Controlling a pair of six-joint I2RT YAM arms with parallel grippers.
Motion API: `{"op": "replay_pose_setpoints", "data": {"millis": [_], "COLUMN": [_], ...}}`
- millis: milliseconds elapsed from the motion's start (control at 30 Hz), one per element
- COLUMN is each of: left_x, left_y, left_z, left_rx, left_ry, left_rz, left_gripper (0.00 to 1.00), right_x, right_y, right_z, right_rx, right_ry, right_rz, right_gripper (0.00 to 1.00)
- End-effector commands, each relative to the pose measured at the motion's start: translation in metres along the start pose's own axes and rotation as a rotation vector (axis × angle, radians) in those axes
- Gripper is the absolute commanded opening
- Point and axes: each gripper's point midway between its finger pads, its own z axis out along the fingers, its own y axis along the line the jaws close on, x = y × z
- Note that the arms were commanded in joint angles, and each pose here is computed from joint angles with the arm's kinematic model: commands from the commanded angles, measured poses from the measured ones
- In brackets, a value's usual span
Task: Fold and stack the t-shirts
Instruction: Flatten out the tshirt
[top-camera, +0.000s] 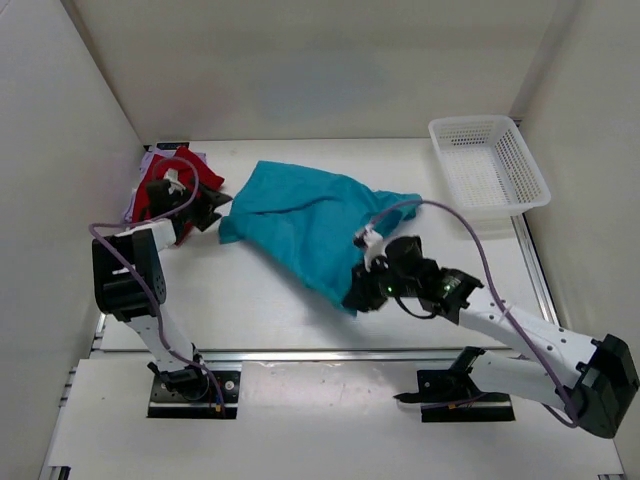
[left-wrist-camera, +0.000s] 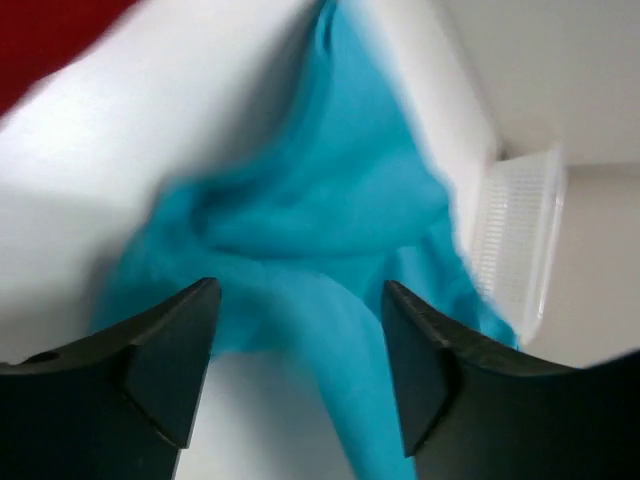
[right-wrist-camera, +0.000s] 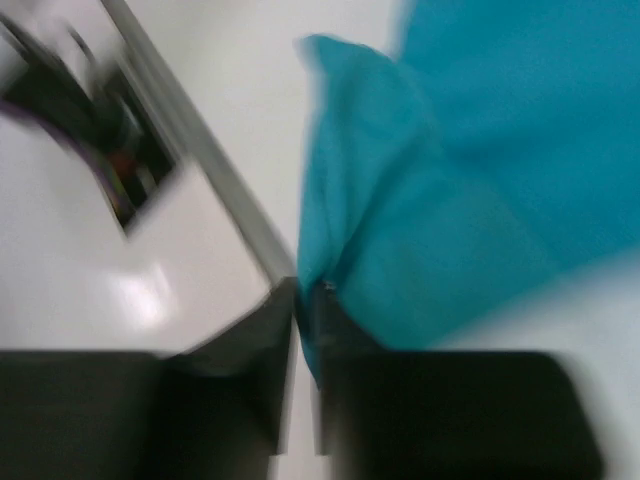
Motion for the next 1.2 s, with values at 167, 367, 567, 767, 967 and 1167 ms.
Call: {"op": "replay_pose_setpoints", "data": {"millis": [167,367,567,767,967,1167], "left_x": [-0.004,0.0,0.013,0.05,0.08,0.095], "left_y": [0.008,0.015,0.047,0.068,0.062,0.009], "left_z": [-0.036,-0.043,-0.049,-0.028,-0.016,-0.053], "left_rx": [-0.171,-0.393,-0.456,-0.525,-0.485,-0.365], "left_ry": [-0.029,-0.069,-0.075,0.049,0.12,0.05], "left_rz": [0.156,0.372,0.297,0.33,0.317,0.325], "left_gripper": [0.86,0.9,0.82,0.78,0.1,0.0], "right_x": [0.064,0.059,0.056,0.056,0.055,-0.003], "right_y": [-0.08,-0.154,-0.195,-0.202,-0.204,-0.255], "right_z": [-0.047,-0.046,-0.004,0.027,0.053,0.011], "right_rx": [0.262,0.387,0.431,0.398,0.282,0.385], "right_ry": [-0.032,-0.184,-0.167,-0.092,-0.061,-0.29], "right_rz": [0.185,0.367,0.427,0.452,0.538,0.595], "right_gripper": [0.57,0.49,0.65,0.62,0.11,0.0]}}
